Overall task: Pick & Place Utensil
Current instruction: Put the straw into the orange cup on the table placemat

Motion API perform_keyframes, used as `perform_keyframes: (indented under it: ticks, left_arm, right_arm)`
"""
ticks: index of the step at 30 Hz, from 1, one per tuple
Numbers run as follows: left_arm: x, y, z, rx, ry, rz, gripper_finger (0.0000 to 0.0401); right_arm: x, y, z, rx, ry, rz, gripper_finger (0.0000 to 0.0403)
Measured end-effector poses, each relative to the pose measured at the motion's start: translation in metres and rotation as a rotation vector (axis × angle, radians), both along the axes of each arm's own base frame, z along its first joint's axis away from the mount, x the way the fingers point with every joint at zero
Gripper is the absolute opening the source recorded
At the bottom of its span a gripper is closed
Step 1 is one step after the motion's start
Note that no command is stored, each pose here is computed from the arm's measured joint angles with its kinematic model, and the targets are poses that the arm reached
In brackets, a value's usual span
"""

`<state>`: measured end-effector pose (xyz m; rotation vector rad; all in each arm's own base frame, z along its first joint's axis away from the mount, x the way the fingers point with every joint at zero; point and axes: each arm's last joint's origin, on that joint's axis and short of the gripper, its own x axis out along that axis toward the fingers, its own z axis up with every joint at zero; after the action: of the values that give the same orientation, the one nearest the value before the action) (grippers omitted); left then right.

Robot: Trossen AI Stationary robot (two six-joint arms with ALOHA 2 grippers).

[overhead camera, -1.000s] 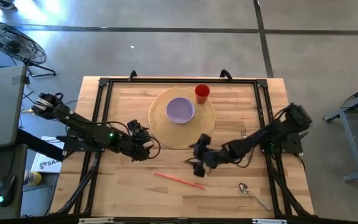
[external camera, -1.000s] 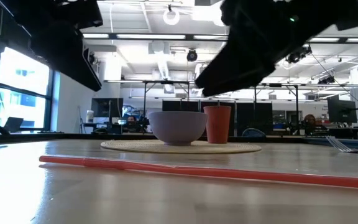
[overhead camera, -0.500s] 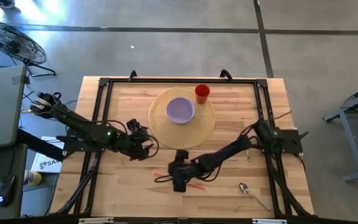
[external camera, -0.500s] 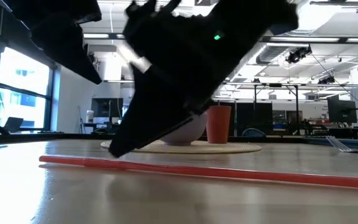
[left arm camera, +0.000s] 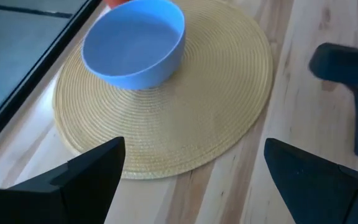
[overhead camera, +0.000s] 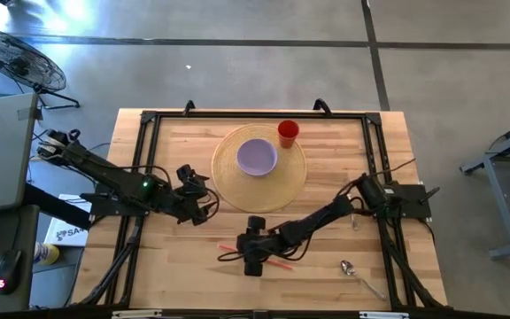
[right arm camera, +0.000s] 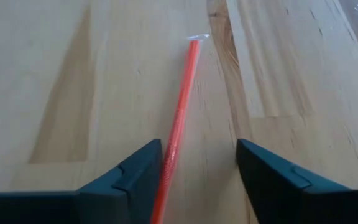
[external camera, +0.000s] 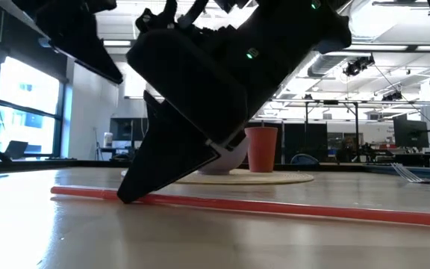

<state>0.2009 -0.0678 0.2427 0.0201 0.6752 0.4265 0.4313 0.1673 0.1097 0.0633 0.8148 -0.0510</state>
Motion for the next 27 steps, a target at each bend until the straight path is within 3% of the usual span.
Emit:
perform_keyframes:
  ticks: [16, 27]
  left_arm:
    - [0.0005, -0.0015, -0.0007, -0.058, 0.003, -0.017, 0.0378]
    - [0.0007, -0.0016, -0.0004, -0.060, -0.001, -0.017, 0.0378]
  right_arm:
    - [-0.0038, 0.0036, -0.0021, 0.030, 0.037, 0.019, 0.0035]
    - [-0.0026, 0.0005, 0.0053, 0.031, 0.018, 0.037, 0.0005]
